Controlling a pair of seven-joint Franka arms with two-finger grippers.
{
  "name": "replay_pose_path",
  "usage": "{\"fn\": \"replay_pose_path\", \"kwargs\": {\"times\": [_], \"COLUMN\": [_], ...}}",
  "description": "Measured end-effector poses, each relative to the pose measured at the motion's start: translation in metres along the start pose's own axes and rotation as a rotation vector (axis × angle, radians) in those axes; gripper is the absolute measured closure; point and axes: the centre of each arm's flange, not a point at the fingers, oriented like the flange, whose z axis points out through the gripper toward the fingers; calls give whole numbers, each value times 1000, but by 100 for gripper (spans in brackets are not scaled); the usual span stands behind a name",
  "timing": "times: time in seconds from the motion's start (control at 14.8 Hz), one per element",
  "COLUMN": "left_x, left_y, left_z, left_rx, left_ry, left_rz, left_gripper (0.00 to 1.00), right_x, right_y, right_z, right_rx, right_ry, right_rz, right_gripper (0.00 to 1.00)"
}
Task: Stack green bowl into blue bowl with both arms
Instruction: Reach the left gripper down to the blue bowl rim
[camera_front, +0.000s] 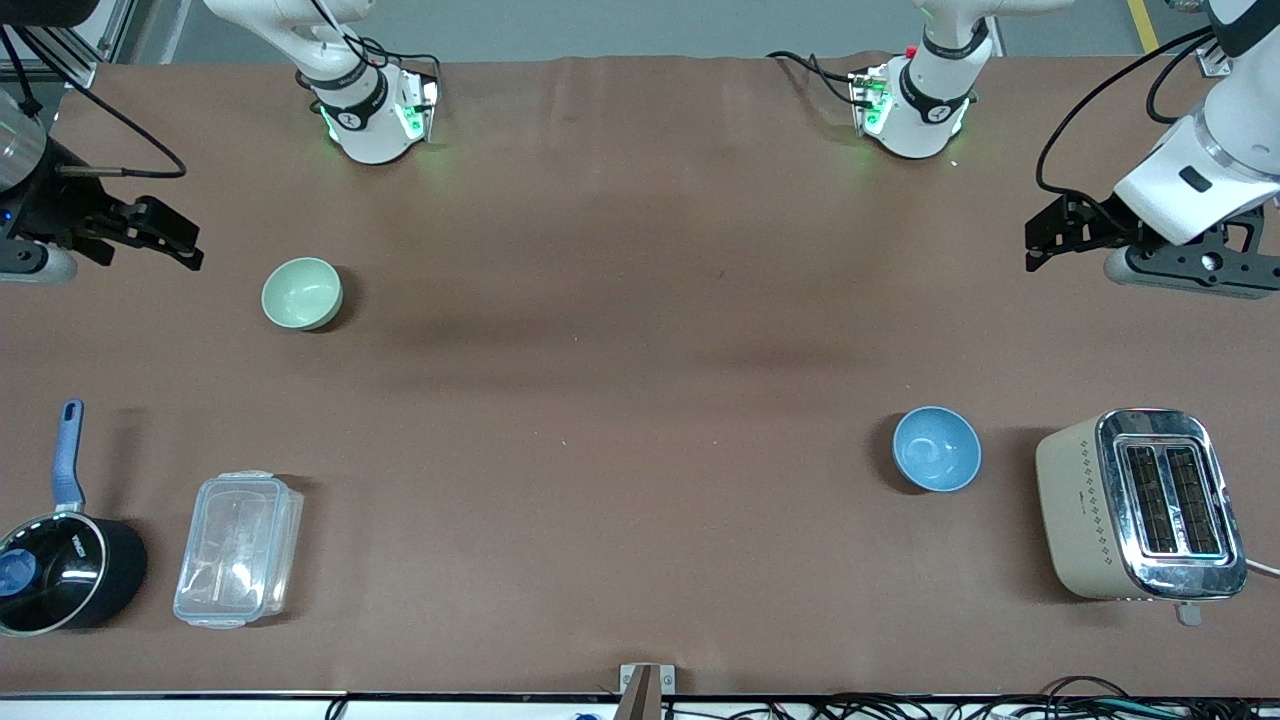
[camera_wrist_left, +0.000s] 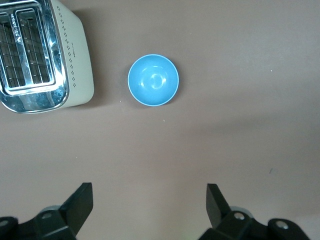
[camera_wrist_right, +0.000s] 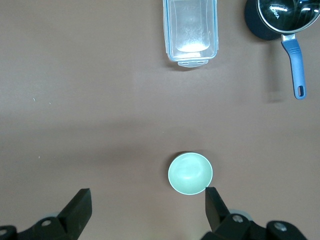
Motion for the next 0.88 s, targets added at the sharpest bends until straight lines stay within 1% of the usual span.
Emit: {"fn": "replay_pose_path", "kwargs": {"times": [0.34, 0.47, 0.61, 0.75, 0.88], "left_x": [0, 4, 20, 44, 66], "left_y": [-3, -11, -21, -33, -44], "left_z": [-1, 8, 37, 85, 141], "left_rx": [0, -2, -7, -14, -23], "left_ry": [3, -10, -16, -22, -37], "left_rz": [-12, -28, -48, -84, -145], "left_gripper": [0, 0, 0, 0, 0], "right_x": [0, 1, 1, 2, 4], "right_y": [0, 0, 0, 6, 24], "right_z": [1, 2, 3, 9, 25], "right_rx": [0, 0, -1, -2, 2], "right_ry": [-3, -4, -6, -19, -45], "right_rz": [0, 0, 1, 10, 8], "right_gripper": [0, 0, 0, 0, 0]}}
